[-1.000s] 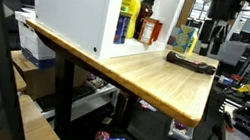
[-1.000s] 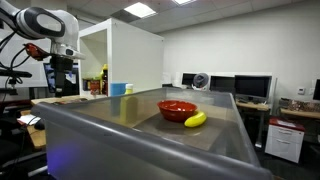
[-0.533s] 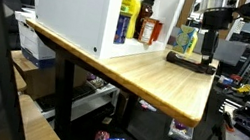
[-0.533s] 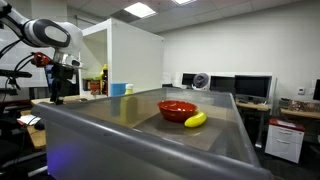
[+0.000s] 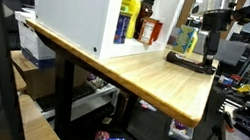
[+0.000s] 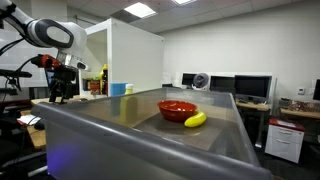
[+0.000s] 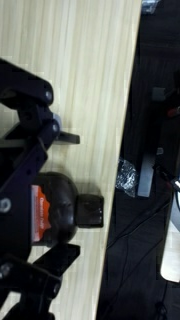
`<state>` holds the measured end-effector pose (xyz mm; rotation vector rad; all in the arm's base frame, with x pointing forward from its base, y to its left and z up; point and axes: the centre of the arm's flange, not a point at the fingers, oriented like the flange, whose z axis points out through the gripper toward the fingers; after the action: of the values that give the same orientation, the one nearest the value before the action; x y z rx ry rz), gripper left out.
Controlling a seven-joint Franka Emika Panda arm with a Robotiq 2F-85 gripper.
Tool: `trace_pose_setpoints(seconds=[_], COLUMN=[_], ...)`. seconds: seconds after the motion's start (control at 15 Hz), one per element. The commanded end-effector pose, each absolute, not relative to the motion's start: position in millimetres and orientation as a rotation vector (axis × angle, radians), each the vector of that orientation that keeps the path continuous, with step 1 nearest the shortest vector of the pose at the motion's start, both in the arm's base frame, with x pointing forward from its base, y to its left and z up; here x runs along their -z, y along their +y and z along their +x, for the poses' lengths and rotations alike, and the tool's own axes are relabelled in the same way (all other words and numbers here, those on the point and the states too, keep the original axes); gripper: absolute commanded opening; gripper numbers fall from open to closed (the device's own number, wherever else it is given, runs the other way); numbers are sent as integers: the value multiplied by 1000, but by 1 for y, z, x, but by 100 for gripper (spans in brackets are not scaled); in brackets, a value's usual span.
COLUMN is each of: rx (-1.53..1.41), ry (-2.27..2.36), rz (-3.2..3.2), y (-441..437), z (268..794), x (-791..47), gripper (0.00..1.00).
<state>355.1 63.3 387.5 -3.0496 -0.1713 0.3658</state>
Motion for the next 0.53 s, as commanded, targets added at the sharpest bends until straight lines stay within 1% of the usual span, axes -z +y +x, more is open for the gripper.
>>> trace_pose_setpoints(seconds=[0.0, 0.33, 0.47], rx=[-384, -377, -272], ry=[-259, -239, -271], rz=[-2982, -2891, -2900], y=[56, 64, 67], z=[341, 322, 317], x=[-381, -367, -368], gripper=[100, 100, 100])
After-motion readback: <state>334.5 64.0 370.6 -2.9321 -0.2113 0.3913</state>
